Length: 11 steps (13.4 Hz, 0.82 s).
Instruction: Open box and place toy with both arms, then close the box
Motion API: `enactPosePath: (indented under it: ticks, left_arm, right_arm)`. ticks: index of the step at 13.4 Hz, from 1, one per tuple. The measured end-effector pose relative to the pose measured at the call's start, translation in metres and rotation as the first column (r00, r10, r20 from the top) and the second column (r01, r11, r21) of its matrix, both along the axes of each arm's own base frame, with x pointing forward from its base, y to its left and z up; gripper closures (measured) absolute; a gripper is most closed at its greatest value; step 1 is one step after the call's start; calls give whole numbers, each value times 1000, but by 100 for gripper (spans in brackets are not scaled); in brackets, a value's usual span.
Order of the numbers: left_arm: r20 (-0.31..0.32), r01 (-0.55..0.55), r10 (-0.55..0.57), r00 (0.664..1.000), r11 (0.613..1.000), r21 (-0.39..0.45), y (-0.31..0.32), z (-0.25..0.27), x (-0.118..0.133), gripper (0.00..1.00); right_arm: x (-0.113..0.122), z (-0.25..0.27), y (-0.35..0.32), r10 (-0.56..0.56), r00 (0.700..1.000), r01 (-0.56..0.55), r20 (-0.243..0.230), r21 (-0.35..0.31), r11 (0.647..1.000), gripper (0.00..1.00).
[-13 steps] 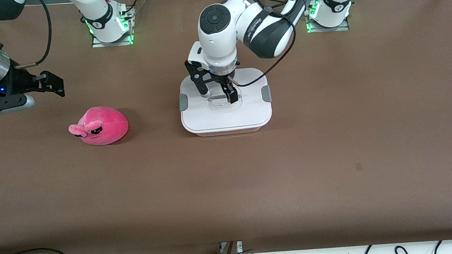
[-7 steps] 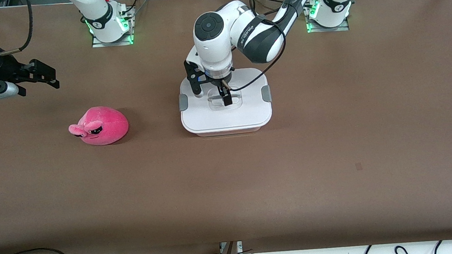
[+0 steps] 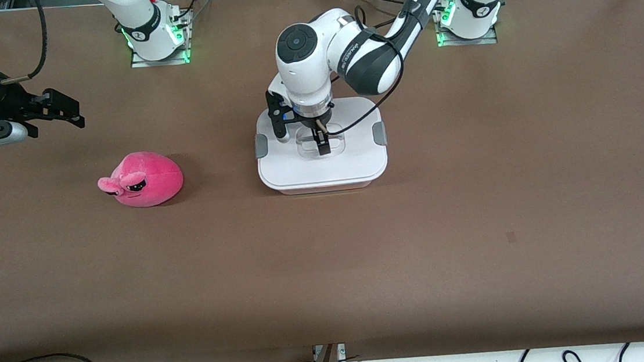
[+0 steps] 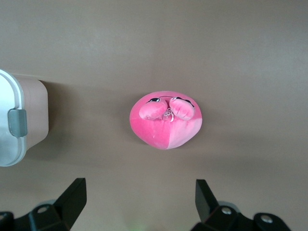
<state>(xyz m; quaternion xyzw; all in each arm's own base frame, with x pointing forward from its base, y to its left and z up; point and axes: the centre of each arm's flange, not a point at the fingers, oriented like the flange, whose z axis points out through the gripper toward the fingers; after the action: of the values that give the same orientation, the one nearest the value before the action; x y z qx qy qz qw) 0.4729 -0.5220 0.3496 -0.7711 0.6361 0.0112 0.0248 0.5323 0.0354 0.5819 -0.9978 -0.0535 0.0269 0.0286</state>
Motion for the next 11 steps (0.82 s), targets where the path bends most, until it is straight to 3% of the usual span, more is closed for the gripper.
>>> enactPosePath:
  ticks: [6, 11]
  left_arm:
    - [1, 58, -58, 998, 998, -4, -1, 5, -1, 93]
    - [-2, 62, -62, 998, 998, 2, 0, 20, -5, 93]
  right_arm:
    - [4, -31, 0, -5, 1000, 5, 7, -1, 1000, 0]
    - [8, -100, 1, -12, 1000, 12, -7, -10, 1000, 0]
